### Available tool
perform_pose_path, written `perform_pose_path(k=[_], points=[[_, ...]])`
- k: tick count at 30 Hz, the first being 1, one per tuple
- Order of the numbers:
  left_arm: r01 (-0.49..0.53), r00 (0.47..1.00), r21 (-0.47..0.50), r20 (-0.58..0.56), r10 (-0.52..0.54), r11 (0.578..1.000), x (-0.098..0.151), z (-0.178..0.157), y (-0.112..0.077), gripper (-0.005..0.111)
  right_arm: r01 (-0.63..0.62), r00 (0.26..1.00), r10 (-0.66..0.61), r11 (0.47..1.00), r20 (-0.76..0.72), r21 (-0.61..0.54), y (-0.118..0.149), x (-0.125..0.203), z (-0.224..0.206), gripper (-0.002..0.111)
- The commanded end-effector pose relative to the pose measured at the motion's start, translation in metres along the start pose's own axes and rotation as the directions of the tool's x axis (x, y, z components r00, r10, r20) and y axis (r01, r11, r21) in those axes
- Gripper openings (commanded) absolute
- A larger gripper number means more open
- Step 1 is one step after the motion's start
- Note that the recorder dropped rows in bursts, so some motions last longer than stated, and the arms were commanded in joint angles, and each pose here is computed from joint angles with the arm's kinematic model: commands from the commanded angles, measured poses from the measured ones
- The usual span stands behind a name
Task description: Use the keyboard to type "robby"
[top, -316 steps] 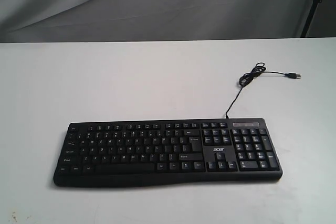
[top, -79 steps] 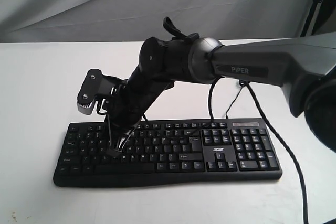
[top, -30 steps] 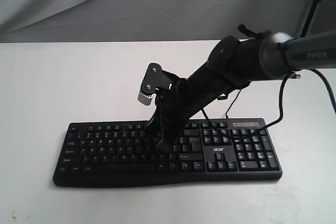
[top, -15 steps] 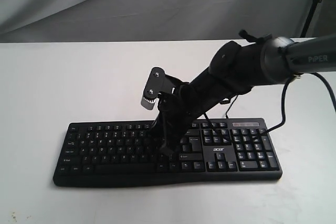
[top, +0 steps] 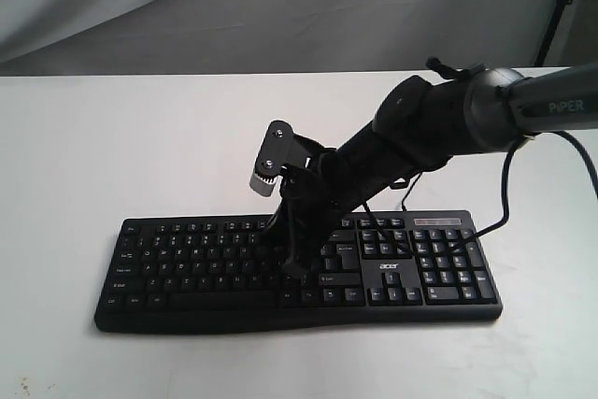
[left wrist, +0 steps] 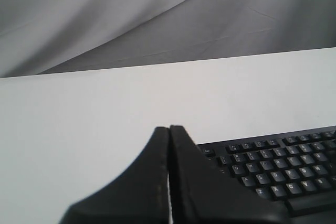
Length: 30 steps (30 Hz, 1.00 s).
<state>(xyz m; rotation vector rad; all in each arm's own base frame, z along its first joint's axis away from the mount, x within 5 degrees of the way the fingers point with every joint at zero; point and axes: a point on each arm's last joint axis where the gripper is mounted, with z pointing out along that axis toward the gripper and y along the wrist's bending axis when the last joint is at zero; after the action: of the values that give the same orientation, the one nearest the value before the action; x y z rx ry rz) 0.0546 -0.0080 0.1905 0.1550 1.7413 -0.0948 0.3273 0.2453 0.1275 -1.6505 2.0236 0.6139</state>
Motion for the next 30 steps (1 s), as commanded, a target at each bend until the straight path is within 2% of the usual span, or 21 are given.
perform_pose_path(k=[1, 25, 30], points=[[-0.003, 1.0, 0.005, 0.005, 0.003, 1.0, 0.001, 0.0, 0.0, 0.0, -0.005, 1.0, 0.005, 1.0, 0.001, -0.009, 0.0, 0.002, 0.001, 0.0], [-0.003, 1.0, 0.005, 0.005, 0.003, 1.0, 0.001, 0.0, 0.0, 0.0, -0.02, 0.999, 0.019, 1.0, -0.028, -0.021, -0.002, 0.012, 0.014, 0.0], [-0.003, 1.0, 0.005, 0.005, 0.003, 1.0, 0.001, 0.0, 0.0, 0.0, 0.009, 1.0, -0.009, 1.0, 0.014, 0.015, 0.0, -0.004, -0.007, 0.0]])
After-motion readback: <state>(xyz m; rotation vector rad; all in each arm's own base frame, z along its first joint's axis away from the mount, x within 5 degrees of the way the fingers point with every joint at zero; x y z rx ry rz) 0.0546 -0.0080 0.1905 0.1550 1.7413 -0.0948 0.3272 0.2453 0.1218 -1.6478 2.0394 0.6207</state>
